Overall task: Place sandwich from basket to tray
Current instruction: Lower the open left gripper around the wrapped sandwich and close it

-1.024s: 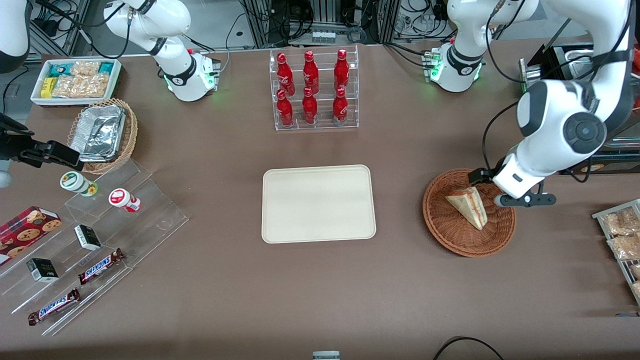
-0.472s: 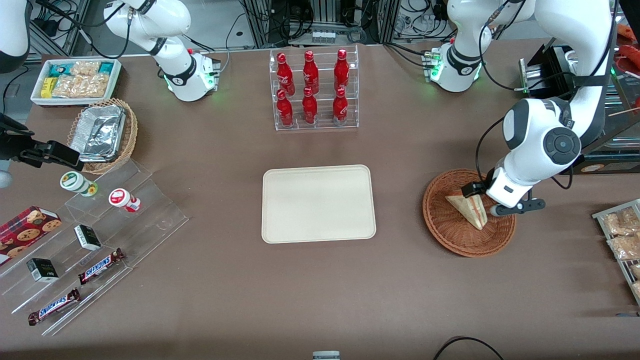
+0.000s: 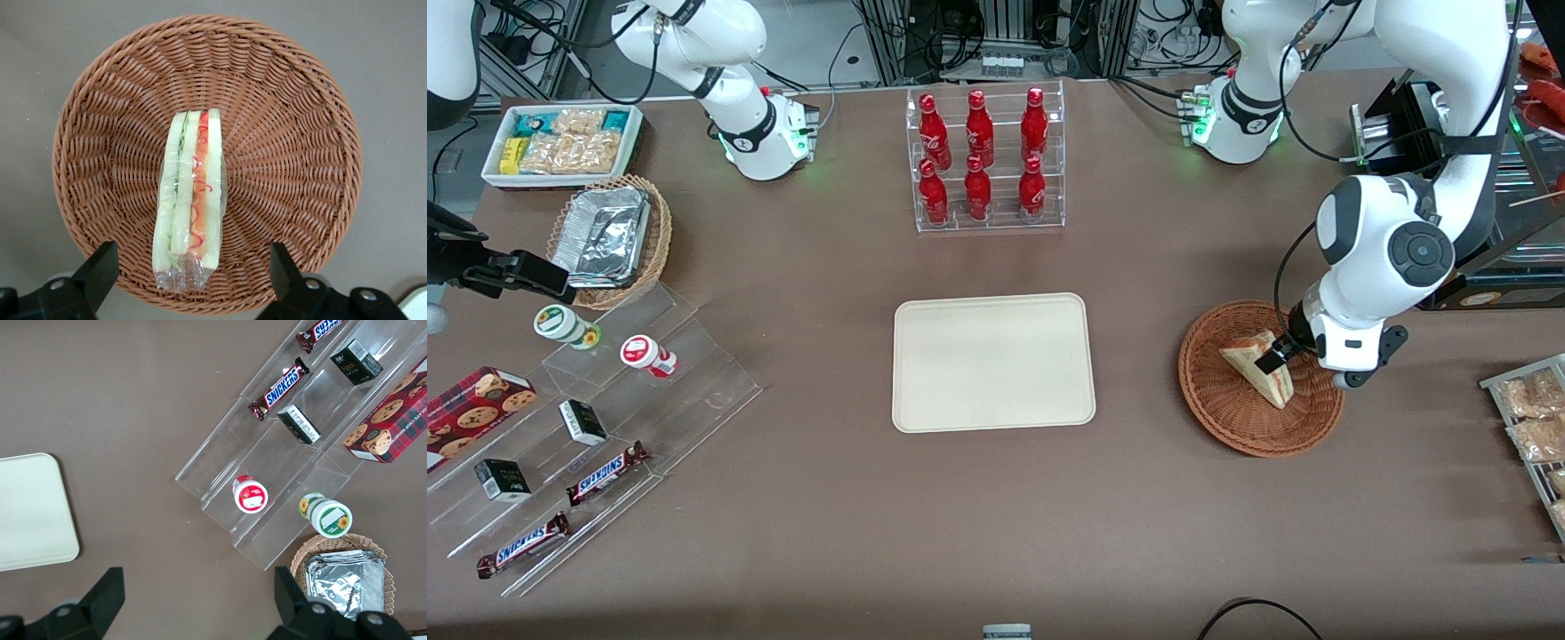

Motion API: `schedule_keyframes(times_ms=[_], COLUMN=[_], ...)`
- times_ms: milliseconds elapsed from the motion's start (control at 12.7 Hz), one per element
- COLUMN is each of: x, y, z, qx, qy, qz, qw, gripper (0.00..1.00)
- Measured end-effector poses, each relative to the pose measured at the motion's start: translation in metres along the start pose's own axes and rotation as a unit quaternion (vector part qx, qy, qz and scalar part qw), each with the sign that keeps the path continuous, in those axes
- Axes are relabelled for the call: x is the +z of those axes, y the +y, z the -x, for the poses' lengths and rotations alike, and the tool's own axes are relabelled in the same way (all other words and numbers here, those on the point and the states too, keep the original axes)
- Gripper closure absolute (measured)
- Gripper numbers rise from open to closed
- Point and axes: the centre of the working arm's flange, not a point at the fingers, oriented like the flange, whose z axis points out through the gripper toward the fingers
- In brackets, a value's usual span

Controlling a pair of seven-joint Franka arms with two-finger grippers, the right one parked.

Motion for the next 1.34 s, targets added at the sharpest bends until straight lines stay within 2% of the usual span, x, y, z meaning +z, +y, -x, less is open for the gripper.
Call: schedule_keyframes(times_ms=[709, 1102, 1181, 1339], x=[0.036, 0.067, 0.069, 0.069], y=[-0.003, -0.004, -0.004, -0.002], z=[0.003, 0.004, 0.004, 0.006], qx=[-0.027, -0.04, -0.048, -0.049], qy=[-0.01, -0.022, -0.023, -0.024], qz=[-0.006, -0.017, -0.018, -0.019], qw=[0.9996, 0.9988, 0.9984, 0.9983], gripper=[0.0, 0.01, 0.07, 0.32])
